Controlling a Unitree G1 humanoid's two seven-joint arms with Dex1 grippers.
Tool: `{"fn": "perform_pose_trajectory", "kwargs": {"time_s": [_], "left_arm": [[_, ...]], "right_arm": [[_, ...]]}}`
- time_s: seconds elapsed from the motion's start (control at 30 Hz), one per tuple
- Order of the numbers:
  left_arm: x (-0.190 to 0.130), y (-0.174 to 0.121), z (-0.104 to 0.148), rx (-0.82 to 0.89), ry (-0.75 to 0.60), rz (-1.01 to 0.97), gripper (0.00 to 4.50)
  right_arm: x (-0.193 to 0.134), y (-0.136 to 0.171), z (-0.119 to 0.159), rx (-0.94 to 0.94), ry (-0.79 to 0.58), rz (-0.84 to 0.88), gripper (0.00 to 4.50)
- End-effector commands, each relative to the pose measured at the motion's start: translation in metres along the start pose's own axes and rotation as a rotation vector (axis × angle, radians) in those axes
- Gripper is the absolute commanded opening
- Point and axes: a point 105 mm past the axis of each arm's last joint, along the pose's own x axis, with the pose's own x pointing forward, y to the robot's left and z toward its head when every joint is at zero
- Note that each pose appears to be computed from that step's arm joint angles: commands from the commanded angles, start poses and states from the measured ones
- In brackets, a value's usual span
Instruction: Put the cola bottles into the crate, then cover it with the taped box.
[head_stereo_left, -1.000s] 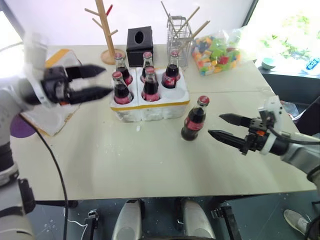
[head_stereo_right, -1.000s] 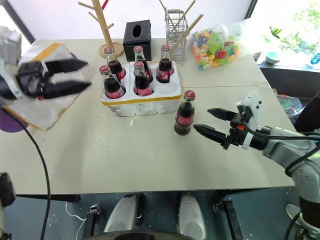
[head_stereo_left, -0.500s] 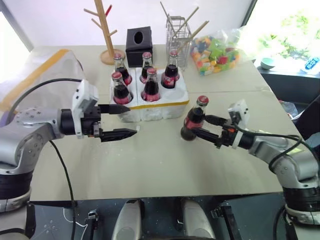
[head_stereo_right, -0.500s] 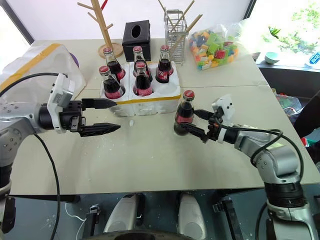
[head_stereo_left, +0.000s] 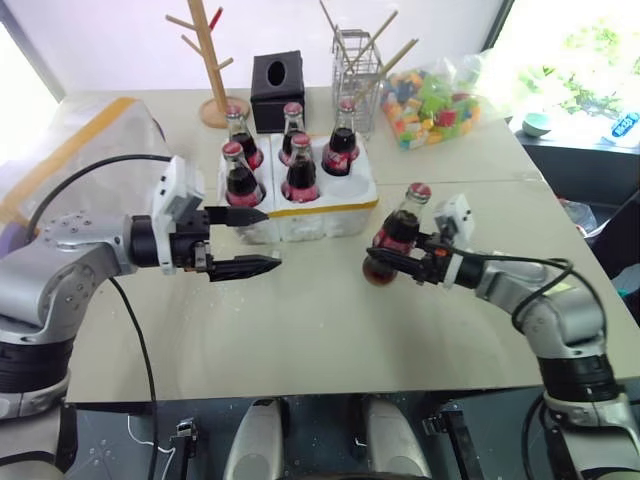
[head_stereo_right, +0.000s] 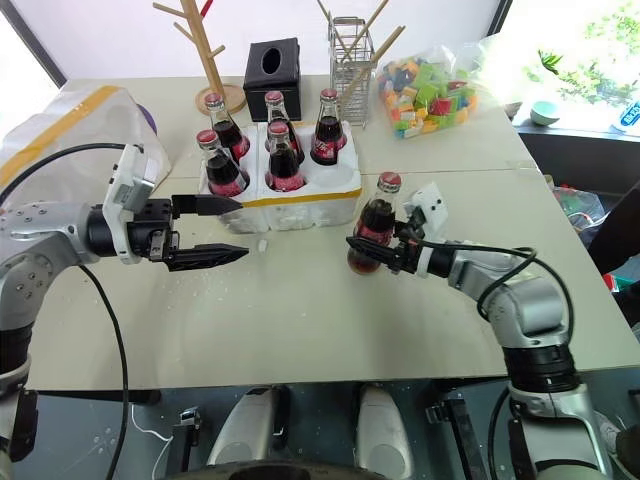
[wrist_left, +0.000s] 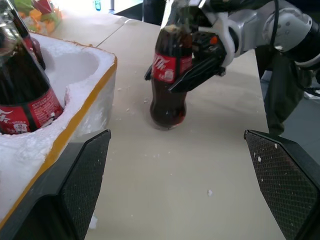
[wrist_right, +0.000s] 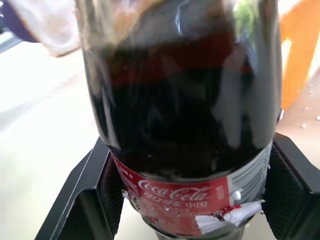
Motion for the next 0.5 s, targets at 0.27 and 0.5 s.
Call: {"fn": "perform_pose_trajectory", "kwargs": {"time_s": [0.27,0.5], "left_arm": [[-0.003,0.002,0.015,0.040,-0.047,0.027,4.50],[-0.003,0.002,0.016,0.050,-0.059,0.052,4.50]], "right_arm": [[0.035,0.010,0.143,-0.264,-0.275,0.068,2.86],[0.088,-0.025,0.131,-0.254,-0.219,-0.044,2.86]]}}
